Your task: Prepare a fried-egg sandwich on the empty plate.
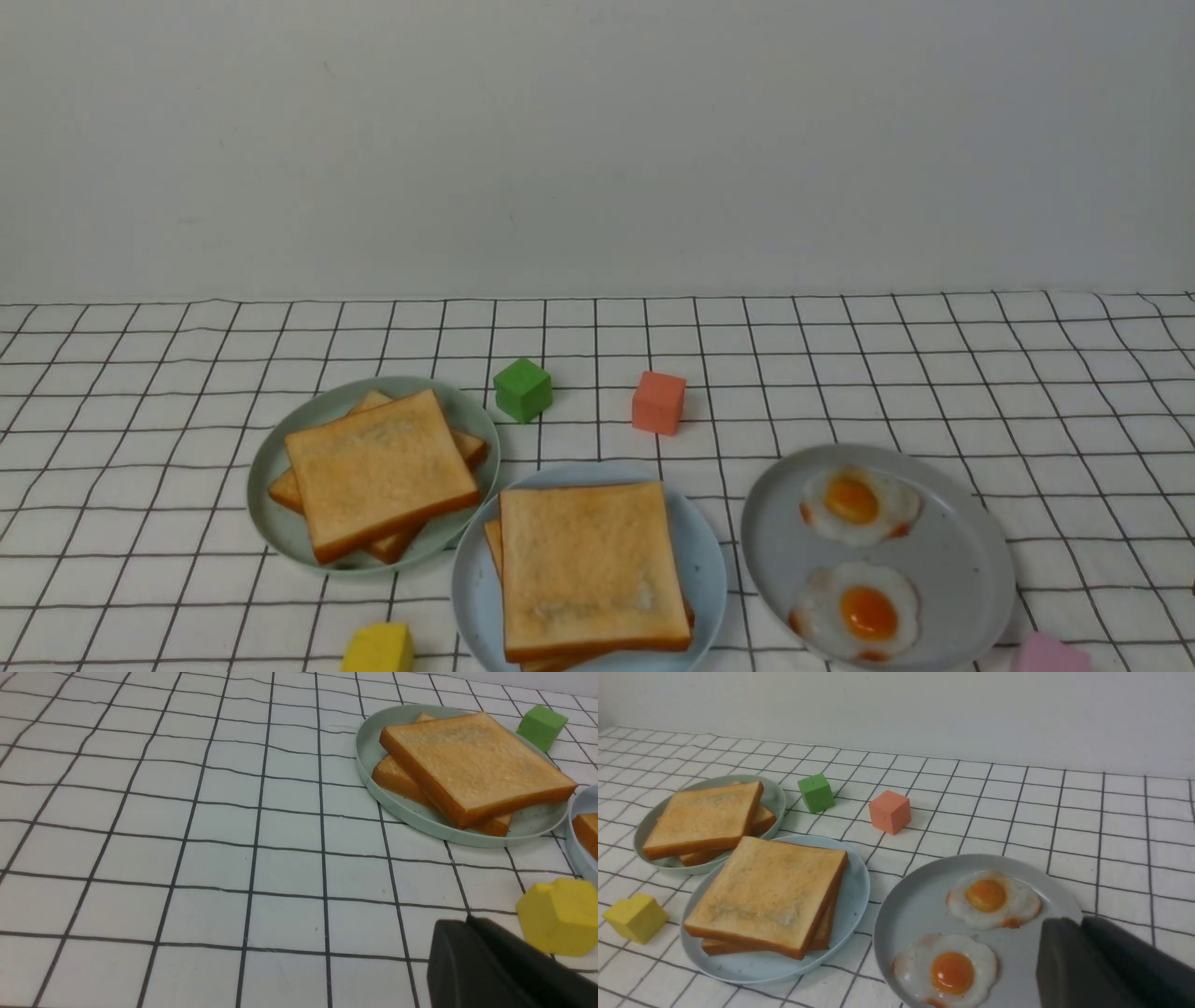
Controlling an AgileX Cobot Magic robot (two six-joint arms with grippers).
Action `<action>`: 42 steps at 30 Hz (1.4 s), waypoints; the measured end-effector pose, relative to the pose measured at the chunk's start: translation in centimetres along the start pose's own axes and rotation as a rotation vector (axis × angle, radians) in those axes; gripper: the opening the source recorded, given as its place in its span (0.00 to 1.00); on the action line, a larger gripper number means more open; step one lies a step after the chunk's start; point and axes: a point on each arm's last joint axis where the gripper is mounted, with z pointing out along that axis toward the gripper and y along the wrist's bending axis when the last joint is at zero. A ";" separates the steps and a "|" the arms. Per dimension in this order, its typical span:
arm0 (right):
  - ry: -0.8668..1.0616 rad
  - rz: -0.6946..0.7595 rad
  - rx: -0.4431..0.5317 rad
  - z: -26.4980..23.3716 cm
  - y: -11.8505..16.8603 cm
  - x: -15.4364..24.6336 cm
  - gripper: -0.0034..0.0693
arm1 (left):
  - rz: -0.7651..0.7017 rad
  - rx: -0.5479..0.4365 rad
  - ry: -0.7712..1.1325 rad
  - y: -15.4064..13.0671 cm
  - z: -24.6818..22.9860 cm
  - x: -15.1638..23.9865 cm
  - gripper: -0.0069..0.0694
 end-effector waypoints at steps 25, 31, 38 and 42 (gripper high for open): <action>-0.021 0.176 0.375 -0.1 -2.7 10.5 0.19 | 0.001 0.000 -0.001 0.0 0.0 0.0 0.16; -0.027 0.158 0.398 -0.2 -2.9 10.5 0.19 | 0.001 0.000 -0.001 0.0 0.0 0.0 0.17; -0.030 0.155 0.400 -0.2 -2.9 10.5 0.19 | 0.001 0.000 -0.001 0.0 0.0 0.0 0.18; -0.030 0.155 0.400 -0.2 -2.9 10.5 0.20 | 0.001 0.000 -0.001 0.0 0.0 0.0 0.18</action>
